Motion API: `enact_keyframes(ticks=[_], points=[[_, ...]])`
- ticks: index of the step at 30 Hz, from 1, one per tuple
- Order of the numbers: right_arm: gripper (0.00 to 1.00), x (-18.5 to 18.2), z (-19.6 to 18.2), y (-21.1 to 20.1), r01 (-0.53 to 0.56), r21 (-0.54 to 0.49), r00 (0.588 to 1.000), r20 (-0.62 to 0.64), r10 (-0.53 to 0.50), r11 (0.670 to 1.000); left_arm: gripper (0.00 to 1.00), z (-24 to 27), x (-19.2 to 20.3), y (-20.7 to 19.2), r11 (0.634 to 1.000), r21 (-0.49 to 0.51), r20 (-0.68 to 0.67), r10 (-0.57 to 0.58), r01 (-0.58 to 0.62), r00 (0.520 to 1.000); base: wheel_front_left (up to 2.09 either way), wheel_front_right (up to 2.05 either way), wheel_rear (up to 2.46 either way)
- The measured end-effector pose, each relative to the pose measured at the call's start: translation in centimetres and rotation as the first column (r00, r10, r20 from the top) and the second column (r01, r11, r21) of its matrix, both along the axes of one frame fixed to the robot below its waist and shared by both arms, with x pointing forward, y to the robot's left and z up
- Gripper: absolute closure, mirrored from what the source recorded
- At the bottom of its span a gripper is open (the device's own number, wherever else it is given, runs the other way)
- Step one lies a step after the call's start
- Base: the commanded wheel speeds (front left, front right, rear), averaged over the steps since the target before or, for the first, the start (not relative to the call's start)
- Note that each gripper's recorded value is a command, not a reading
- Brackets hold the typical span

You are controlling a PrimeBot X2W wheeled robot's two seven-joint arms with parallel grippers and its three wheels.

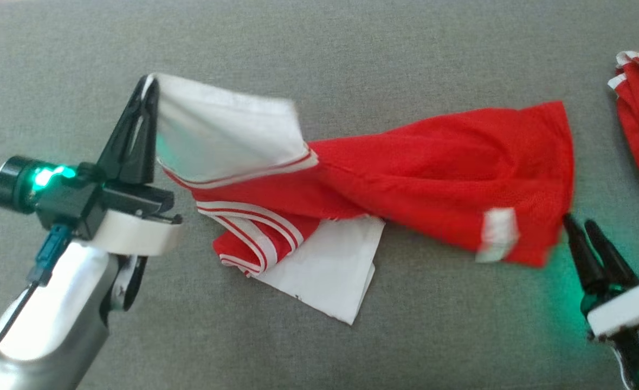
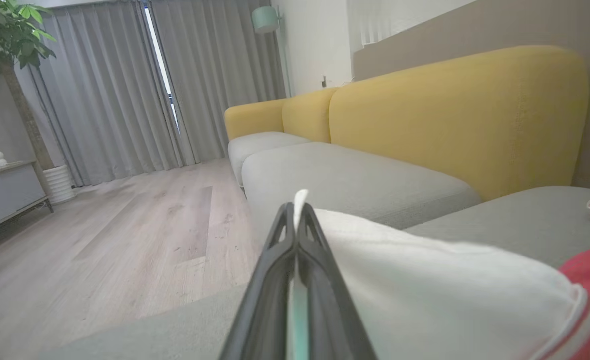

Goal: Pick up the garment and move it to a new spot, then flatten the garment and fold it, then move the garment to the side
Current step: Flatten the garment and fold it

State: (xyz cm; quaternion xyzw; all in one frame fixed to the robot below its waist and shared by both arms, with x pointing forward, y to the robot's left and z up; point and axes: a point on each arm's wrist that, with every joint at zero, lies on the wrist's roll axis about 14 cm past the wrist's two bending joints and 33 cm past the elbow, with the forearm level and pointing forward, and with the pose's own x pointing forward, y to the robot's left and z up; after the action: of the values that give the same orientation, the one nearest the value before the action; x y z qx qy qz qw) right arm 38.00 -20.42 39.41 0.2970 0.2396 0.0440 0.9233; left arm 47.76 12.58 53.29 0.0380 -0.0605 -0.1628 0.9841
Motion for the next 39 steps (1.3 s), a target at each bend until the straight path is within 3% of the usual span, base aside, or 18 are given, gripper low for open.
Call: enact_keyframes(ticks=[7,11,17,25,27,28,30,35,39], points=[[0.00,-1.8,0.5,-0.5,-0.008,0.007,1.000,-0.010,0.008,1.000,1.00,-0.6,0.3,2.6,0.996,0.022,-0.004,0.087,-0.086,0.996,0.00,0.00,0.00],[0.00,-1.5,1.5,1.7,-0.071,0.053,0.997,0.009,0.070,0.996,1.00,-1.0,0.3,2.9,0.995,0.024,-0.011,0.096,-0.096,0.995,0.00,0.00,0.00],[0.00,-0.8,-0.5,5.3,-0.143,0.105,0.988,-0.042,0.148,0.984,1.00,-1.6,0.3,3.0,0.995,0.029,-0.023,0.096,-0.096,0.995,0.00,0.00,0.00],[0.00,-0.1,-2.1,6.1,-0.163,0.101,0.982,-0.080,0.172,0.981,1.00,-0.7,0.7,3.0,0.996,0.041,0.004,0.084,-0.084,0.996,0.00,0.00,0.00],[0.16,0.0,-2.0,6.2,-0.162,0.107,0.982,-0.076,0.170,0.981,1.00,-0.6,0.6,3.0,0.996,0.040,0.003,0.081,-0.081,0.997,0.00,0.00,0.00],[0.52,0.0,-2.0,6.2,-0.159,0.111,0.983,-0.072,0.168,0.981,1.00,-0.7,0.5,2.9,0.996,0.041,0.002,0.079,-0.079,0.997,0.00,0.00,0.00],[1.00,-0.1,-1.8,6.2,-0.157,0.113,0.984,-0.063,0.165,0.981,1.00,-0.7,0.5,3.0,0.996,0.042,0.001,0.080,-0.080,0.997,0.00,0.00,0.00],[1.00,-0.5,-0.4,5.8,-0.179,0.085,0.983,-0.018,0.181,0.980,1.00,0.1,0.2,2.6,0.997,0.049,0.022,0.065,-0.066,0.998,0.00,0.00,0.00],[1.00,0.9,4.0,3.3,-0.155,0.052,0.982,0.114,0.149,0.986,1.00,2.1,0.5,1.9,0.995,0.097,0.081,0.012,-0.020,0.997,0.00,0.00,0.00]])
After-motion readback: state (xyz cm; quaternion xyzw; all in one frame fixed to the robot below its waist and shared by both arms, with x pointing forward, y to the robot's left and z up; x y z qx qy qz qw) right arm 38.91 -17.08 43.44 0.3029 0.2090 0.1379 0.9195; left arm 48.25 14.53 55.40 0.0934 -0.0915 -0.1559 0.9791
